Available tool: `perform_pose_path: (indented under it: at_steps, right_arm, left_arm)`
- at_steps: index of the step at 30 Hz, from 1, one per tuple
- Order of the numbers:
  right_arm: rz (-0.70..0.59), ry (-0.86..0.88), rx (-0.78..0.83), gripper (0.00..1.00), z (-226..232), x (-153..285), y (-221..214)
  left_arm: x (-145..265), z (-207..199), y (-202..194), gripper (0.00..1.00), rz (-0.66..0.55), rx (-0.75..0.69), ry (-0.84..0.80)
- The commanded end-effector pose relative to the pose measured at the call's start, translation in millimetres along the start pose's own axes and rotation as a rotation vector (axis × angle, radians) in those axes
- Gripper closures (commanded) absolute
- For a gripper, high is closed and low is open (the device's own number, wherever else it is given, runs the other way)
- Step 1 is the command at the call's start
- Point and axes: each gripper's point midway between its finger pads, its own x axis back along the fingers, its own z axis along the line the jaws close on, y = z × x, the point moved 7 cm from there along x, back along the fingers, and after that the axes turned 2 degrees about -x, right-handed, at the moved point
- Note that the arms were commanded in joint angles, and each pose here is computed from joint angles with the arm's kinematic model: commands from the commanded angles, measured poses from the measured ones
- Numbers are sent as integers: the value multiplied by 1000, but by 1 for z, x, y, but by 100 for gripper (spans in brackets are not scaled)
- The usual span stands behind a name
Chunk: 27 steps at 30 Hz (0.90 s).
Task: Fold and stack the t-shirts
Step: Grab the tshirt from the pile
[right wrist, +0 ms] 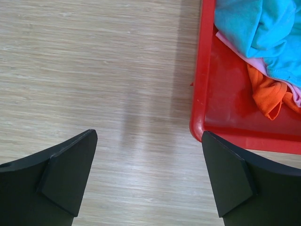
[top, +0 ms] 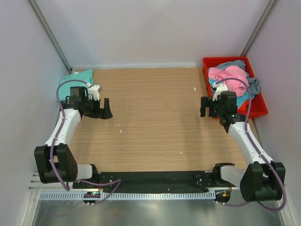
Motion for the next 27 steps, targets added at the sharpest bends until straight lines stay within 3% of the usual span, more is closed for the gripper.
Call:
perform_pose_path:
  at_steps: [1, 5, 9, 17, 22, 27]
  right_arm:
    - [-49, -5, -18, 0, 0, 5, 19]
    - [-38, -27, -11, 0, -3, -1, 10]
    - [-50, -207, -8, 0, -22, 2, 19]
    - [-230, -335, 33, 0, -37, 20, 98]
    - [-164, -385, 33, 2, -45, -12, 127]
    - [-96, -380, 32, 7, -50, -50, 125]
  left_arm:
    - [4, -1, 5, 0, -46, -15, -4]
    - [5, -2, 5, 0, -62, -24, -4]
    - [5, -1, 4, 0, -62, -25, 2]
    - [8, -3, 6, 1, -69, -17, 0]
    - [12, -3, 7, 0, -83, -23, 20]
    - [15, -4, 7, 0, -92, -26, 26]
